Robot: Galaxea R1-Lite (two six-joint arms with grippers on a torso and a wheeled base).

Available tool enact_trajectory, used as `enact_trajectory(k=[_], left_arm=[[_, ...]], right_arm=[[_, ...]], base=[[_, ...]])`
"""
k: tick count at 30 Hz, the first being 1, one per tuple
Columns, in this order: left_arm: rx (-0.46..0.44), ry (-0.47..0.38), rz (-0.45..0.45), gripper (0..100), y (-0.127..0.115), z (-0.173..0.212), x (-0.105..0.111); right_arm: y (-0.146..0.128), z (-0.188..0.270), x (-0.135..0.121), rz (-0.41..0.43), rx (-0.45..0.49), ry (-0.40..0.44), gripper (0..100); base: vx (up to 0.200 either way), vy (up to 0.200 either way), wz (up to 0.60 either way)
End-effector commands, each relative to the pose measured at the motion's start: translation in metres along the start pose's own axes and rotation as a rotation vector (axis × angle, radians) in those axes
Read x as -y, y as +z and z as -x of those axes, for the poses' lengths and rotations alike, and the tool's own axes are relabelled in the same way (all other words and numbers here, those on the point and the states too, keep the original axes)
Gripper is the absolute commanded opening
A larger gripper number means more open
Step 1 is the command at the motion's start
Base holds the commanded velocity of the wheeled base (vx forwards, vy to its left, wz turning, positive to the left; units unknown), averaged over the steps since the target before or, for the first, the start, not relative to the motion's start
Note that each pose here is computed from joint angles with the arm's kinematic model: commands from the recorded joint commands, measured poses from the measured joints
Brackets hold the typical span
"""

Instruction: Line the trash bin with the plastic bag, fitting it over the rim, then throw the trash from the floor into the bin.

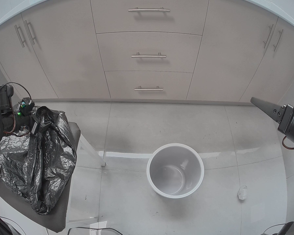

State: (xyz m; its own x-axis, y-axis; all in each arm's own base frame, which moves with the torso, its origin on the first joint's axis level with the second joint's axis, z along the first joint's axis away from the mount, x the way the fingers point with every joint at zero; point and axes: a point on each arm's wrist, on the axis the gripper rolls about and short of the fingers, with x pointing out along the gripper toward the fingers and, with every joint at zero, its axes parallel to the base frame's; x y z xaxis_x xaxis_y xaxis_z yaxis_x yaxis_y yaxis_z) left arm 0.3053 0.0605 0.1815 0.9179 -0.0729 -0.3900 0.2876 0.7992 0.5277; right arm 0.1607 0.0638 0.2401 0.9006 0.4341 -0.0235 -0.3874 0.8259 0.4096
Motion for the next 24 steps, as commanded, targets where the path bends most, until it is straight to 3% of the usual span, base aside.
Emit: enact_trajectory(k=[1,8,9,19,24], left_arm=[[-0.007,-0.008,0.003,100,-0.003,-0.006,0.001],[0.010,0.003,-0.003,100,-0.003,-0.011,0.000],[0.010,0.003,-0.002,0,-0.003,-0.011,0.000],[0.047,-0.016,-0.007,0,0.008,-0.006,0.007],[0.186,-0.088,0.090,0,0.047,0.020,0.031]], right_arm=[[0.000,0.000,0.000,0.000,0.001,0.003,100],[0.000,0.000,0.000,0.000,0.000,0.002,100],[0.000,0.000,0.000,0.000,0.001,0.003,100],[0.000,0.000,0.000,0.000,0.001,0.004,100],[0.000,0.000,0.000,0.000,-0.002,0.003,100]], base=[[0.000,0.000,0.00],[0.000,0.000,0.00],[0.000,0.000,0.00],[0.000,0.000,0.00],[0.000,0.000,0.00]])
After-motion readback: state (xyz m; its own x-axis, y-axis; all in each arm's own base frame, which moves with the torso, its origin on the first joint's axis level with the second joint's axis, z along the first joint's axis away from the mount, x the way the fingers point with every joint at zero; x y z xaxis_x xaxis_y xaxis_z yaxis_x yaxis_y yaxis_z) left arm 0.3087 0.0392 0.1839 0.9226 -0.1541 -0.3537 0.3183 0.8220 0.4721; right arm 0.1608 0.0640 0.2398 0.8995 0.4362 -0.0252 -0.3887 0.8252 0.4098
